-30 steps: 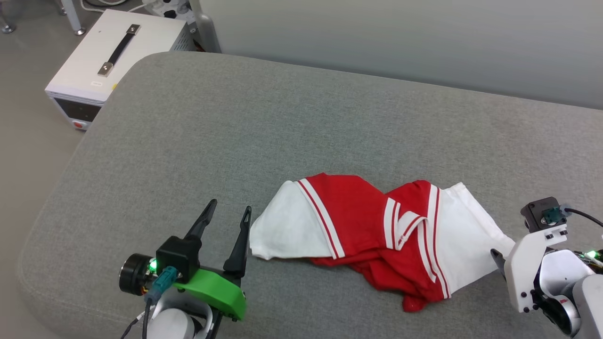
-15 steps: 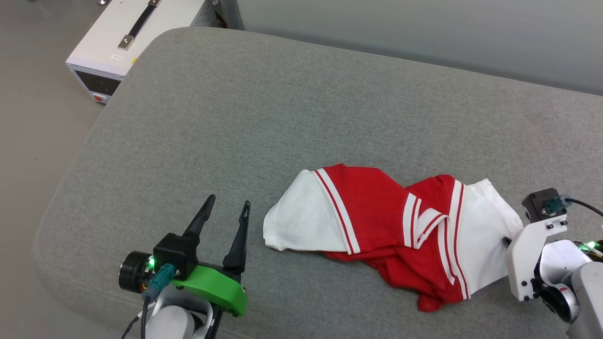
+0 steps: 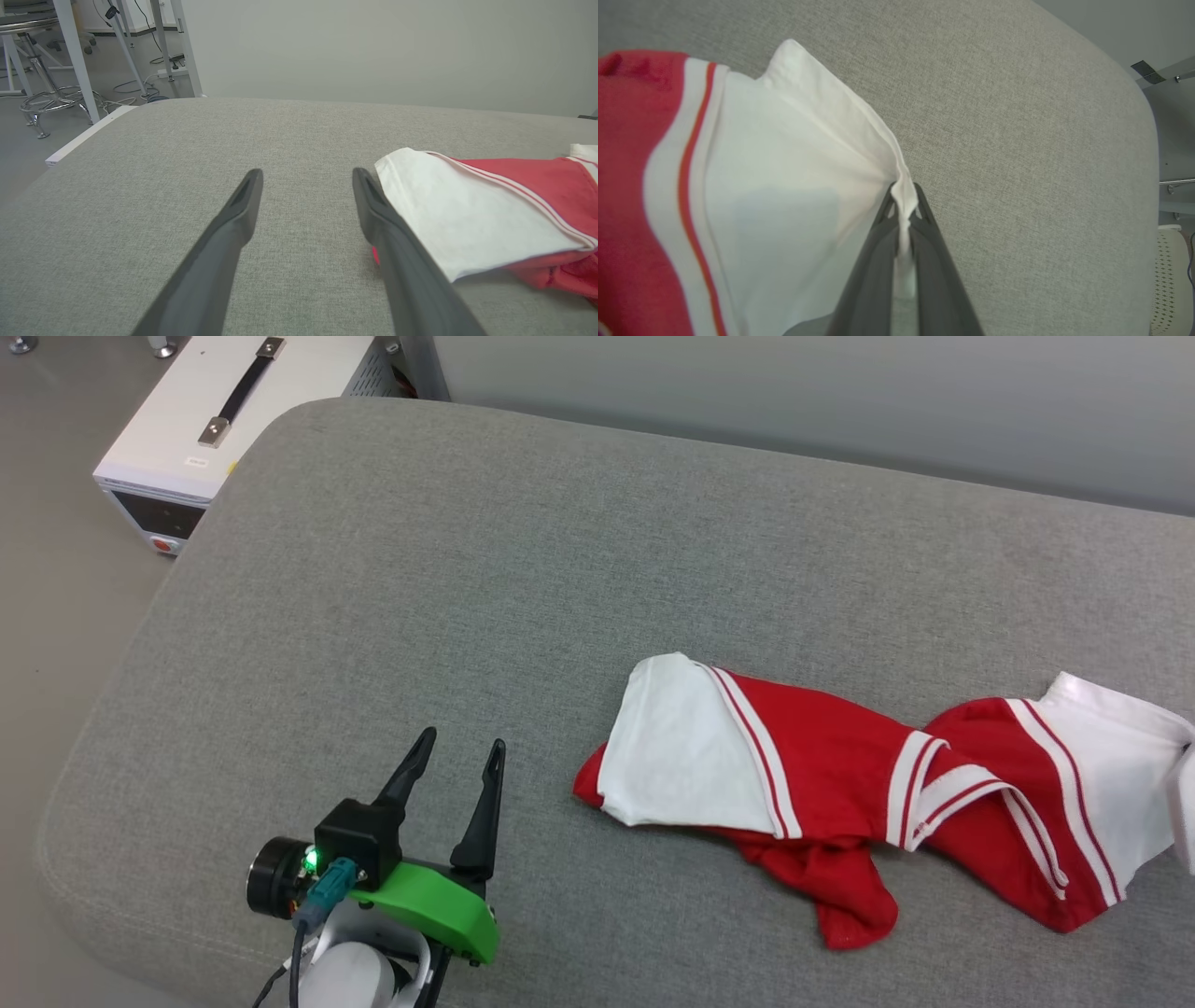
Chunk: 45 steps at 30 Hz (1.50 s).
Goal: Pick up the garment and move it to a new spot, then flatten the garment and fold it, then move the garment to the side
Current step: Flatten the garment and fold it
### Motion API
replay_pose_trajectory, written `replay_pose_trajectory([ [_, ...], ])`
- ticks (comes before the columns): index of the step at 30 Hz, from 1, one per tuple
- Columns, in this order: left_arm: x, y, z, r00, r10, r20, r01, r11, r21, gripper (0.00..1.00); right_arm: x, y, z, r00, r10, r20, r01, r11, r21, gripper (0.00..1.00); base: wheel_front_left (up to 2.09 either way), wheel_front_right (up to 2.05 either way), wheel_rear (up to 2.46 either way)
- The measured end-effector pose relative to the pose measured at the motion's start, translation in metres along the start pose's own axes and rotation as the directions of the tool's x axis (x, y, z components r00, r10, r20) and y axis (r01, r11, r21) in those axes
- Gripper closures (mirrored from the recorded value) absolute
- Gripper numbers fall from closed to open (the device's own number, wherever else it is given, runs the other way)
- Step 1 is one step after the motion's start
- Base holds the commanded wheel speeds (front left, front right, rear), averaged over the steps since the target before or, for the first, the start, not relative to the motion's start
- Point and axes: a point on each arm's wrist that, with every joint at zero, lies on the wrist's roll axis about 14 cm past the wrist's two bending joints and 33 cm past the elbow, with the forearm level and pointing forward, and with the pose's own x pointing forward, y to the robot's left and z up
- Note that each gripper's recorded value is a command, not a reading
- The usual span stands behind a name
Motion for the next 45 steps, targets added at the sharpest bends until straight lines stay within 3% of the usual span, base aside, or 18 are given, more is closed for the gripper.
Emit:
replay_pose_trajectory([
  [5, 0.004, -0.001, -0.002, 1.0, -0.005, -0.005, 0.005, 1.0, 0.004, 0.0, 0.002, -0.037, -0.014, 0.995, -0.088, -0.038, 0.088, 0.996, 0.021, 1.0, 0.0, 0.0, 0.0],
  [9, 0.006, 0.0, -0.003, 1.0, -0.005, -0.01, 0.005, 1.0, 0.009, 0.0, 0.005, -0.047, -0.035, 0.989, -0.117, -0.091, 0.12, 0.992, 0.034, 1.0, 0.0, 0.0, 0.0],
  [10, 0.006, -0.001, -0.005, 1.0, -0.006, -0.016, 0.006, 1.0, 0.007, 0.0, 0.005, -0.046, -0.038, 0.989, -0.119, -0.086, 0.123, 0.992, 0.04, 0.11, 0.0, 0.0, 0.0],
  [11, 0.006, -0.001, -0.006, 1.0, -0.007, -0.02, 0.007, 1.0, 0.006, 0.0, 0.006, -0.045, -0.039, 0.99, -0.121, -0.078, 0.125, 0.991, 0.049, 0.0, 0.0, 0.0, 0.0],
  [15, 0.008, -0.005, -0.009, 0.999, -0.022, -0.027, 0.022, 1.0, 0.002, 0.0, 0.007, -0.036, -0.036, 0.993, -0.115, -0.014, 0.116, 0.989, 0.086, 0.0, 0.0, 0.0, 0.0],
  [21, 0.013, -0.012, -0.004, 0.999, -0.05, -0.008, 0.05, 0.999, -0.008, 0.0, -0.005, -0.023, 0.016, 0.96, -0.116, 0.253, 0.079, 0.985, 0.151, 0.0, 0.0, 0.0, 0.0],
  [26, 0.018, -0.024, 0.007, 0.996, -0.082, 0.03, 0.083, 0.996, -0.041, 0.0, -0.036, -0.007, 0.07, 0.855, -0.11, 0.506, 0.016, 0.982, 0.187, 0.0, 0.0, 0.0, 0.0],
  [30, 0.022, -0.035, 0.018, 0.992, -0.104, 0.069, 0.109, 0.992, -0.064, 0.0, -0.067, 0.007, 0.085, 0.767, -0.116, 0.631, -0.039, 0.973, 0.227, 0.0, 0.0, 0.0, 0.0],
  [37, 0.02, -0.056, 0.021, 0.983, -0.166, 0.081, 0.173, 0.981, -0.083, 0.0, -0.116, 0.039, 0.061, 0.688, -0.159, 0.708, -0.112, 0.941, 0.321, 0.0, 0.0, 0.0, 0.0],
  [41, 0.02, -0.067, 0.017, 0.978, -0.199, 0.069, 0.205, 0.975, -0.09, 0.0, -0.127, 0.047, 0.05, 0.685, -0.19, 0.704, -0.128, 0.919, 0.373, 0.0, 0.0, 0.0, 0.0],
  [45, 0.024, -0.078, 0.009, 0.972, -0.233, 0.036, 0.236, 0.966, -0.105, 0.0, -0.131, 0.051, 0.048, 0.682, -0.19, 0.706, -0.126, 0.921, 0.37, 0.0, 0.0, 0.0, 0.0],
])
